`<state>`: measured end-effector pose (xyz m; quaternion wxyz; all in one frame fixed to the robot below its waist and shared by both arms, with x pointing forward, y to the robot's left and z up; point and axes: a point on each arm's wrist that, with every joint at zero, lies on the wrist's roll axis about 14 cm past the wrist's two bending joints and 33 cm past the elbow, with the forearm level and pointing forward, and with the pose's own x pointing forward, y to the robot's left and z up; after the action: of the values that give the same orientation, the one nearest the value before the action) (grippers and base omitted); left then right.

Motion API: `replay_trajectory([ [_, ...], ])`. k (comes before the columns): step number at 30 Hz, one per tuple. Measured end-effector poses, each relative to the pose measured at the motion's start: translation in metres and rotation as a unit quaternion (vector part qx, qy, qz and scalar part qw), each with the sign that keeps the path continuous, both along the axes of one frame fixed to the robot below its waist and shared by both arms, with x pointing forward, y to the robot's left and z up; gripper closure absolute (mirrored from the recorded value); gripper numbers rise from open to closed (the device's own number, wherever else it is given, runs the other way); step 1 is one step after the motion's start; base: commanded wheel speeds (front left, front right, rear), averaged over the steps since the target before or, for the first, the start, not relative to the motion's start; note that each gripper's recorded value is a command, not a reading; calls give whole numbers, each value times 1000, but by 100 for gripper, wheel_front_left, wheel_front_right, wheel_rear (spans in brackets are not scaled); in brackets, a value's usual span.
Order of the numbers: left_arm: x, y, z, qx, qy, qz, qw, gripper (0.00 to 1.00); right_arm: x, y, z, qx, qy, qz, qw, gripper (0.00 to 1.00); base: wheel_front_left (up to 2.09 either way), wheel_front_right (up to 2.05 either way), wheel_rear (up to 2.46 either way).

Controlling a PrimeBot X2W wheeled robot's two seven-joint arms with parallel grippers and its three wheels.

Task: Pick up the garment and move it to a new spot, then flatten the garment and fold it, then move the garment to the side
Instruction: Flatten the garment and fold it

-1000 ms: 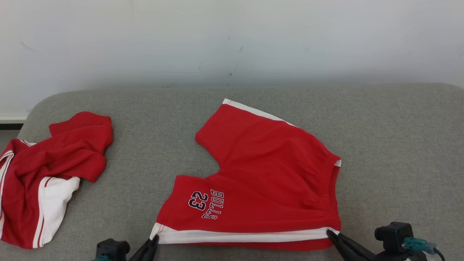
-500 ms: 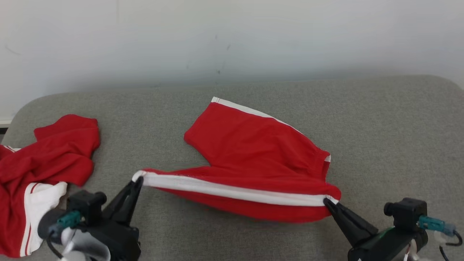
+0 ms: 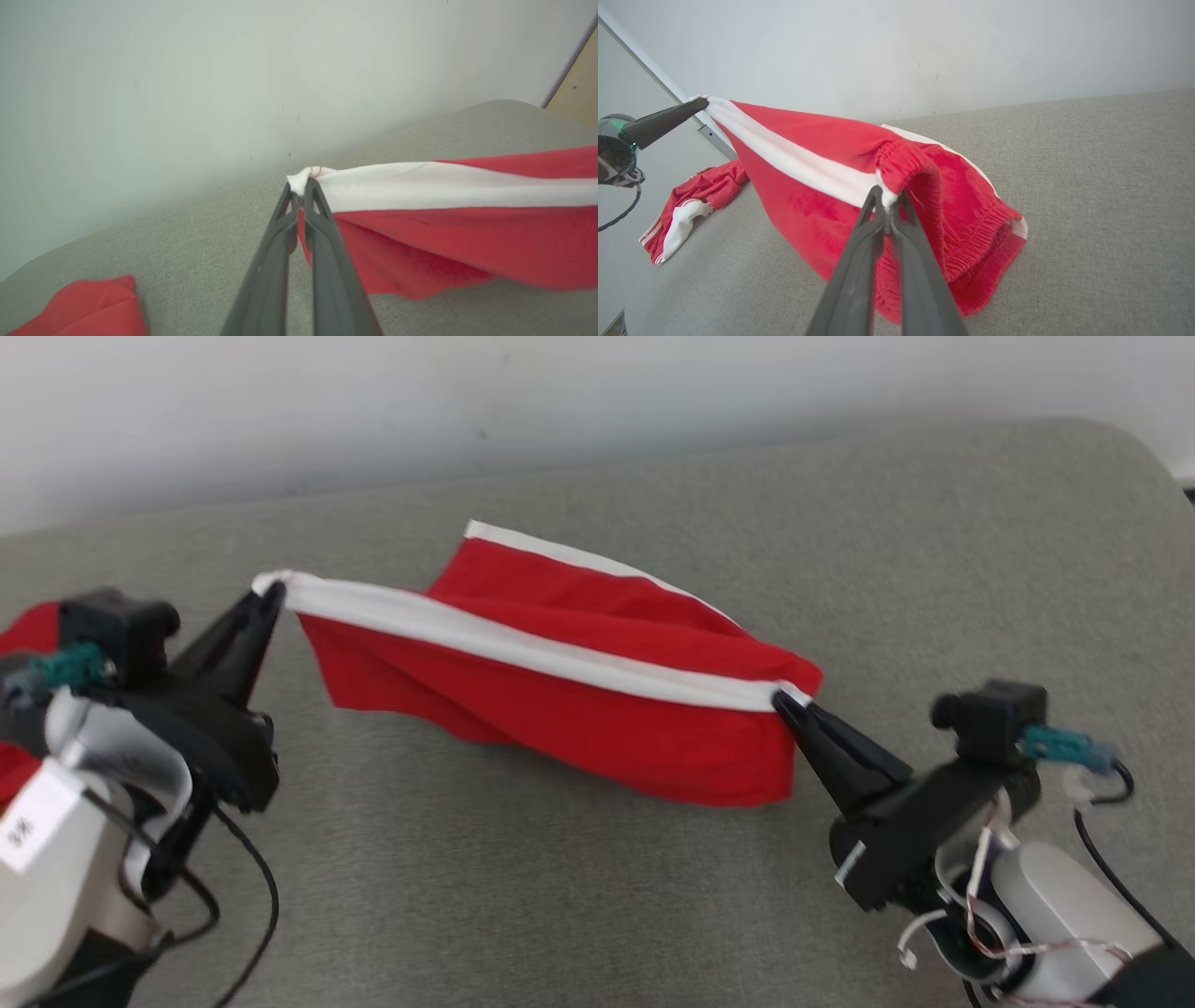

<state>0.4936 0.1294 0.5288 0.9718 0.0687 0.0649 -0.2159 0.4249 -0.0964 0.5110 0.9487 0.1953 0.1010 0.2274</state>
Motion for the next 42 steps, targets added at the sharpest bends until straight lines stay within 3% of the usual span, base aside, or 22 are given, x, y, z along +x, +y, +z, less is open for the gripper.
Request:
replay_trajectory([
  [15, 90, -51, -35, 50, 56, -59, 995, 100, 51, -19, -35, -3, 72, -51, 996, 100, 0, 0, 0],
  [25, 116, -68, -72, 83, 87, -91, 989, 100, 65, -18, -59, 1, 107, -63, 992, 100, 0, 0, 0],
  [35, 137, -96, -96, 83, 92, -126, 984, 100, 74, -29, -87, -18, 130, -76, 988, 100, 0, 0, 0],
  [42, 145, -91, -130, 102, 117, -128, 980, 100, 82, -28, -99, -27, 132, -74, 988, 100, 0, 0, 0],
])
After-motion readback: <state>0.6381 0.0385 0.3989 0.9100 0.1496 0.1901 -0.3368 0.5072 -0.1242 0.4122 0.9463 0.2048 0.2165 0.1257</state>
